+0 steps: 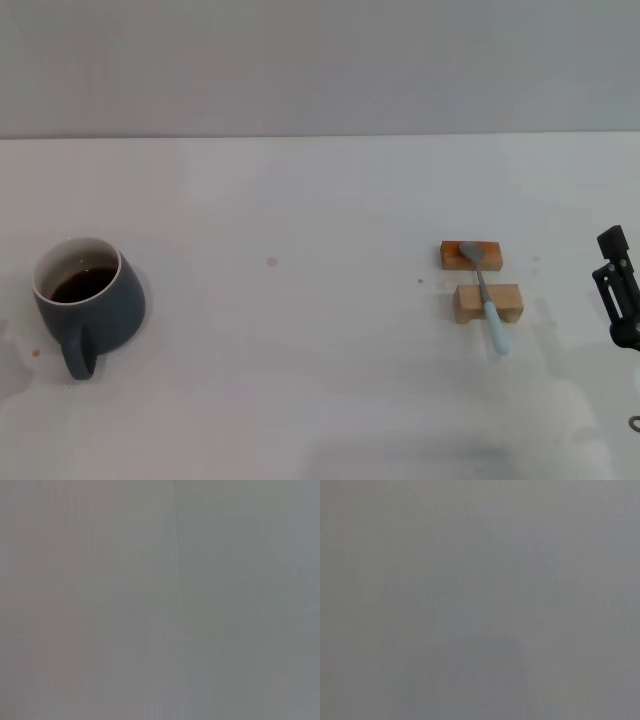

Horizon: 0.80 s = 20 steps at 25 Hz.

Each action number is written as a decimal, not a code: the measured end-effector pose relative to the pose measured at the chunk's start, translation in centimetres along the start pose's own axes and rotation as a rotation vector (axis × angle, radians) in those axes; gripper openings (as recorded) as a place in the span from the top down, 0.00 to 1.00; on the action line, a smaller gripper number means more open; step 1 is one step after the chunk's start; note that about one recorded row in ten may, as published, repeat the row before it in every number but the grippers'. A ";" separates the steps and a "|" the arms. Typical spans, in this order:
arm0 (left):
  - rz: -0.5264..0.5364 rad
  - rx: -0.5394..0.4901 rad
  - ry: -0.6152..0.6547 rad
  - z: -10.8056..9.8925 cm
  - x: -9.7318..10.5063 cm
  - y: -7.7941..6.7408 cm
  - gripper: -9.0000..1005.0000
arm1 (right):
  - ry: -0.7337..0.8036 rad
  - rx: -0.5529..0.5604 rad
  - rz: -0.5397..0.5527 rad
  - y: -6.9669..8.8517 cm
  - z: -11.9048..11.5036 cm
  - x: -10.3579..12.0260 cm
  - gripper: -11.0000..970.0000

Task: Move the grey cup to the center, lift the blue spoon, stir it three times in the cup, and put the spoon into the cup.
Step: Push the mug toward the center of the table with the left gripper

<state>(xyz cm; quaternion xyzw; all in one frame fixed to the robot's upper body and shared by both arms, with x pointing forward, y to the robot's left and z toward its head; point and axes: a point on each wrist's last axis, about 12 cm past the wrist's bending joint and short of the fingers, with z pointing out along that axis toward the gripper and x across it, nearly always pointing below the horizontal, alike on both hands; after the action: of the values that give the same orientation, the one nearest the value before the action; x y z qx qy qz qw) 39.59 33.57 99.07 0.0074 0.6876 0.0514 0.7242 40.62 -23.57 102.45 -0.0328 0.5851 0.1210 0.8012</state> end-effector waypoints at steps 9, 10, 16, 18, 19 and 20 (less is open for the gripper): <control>0.006 0.007 0.014 0.6 0.1 0.0 0.99 | -0.001 0.001 0.000 0.0 0.0 0.0 0.31; 0.011 0.009 0.022 0.8 0.2 0.1 0.99 | -0.001 0.001 0.000 0.0 0.0 0.0 0.31; 0.062 0.025 0.082 2.7 0.7 0.4 0.99 | -0.002 -0.001 0.000 0.0 0.0 0.0 0.31; 0.106 0.022 0.121 3.5 1.0 0.4 0.99 | -0.001 -0.002 0.000 0.0 0.0 0.0 0.31; 0.124 0.021 0.135 3.9 1.1 0.4 0.99 | -0.001 -0.002 0.000 0.0 0.0 0.0 0.31; 0.148 0.021 0.150 4.2 1.3 0.3 0.99 | -0.001 -0.002 0.001 0.0 0.0 0.0 0.31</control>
<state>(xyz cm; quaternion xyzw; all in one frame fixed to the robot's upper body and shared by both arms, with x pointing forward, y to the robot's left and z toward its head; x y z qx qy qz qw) 43.84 34.24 98.07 0.0617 0.7382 0.0980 0.6646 40.58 -23.54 102.46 -0.0335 0.5847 0.1219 0.8014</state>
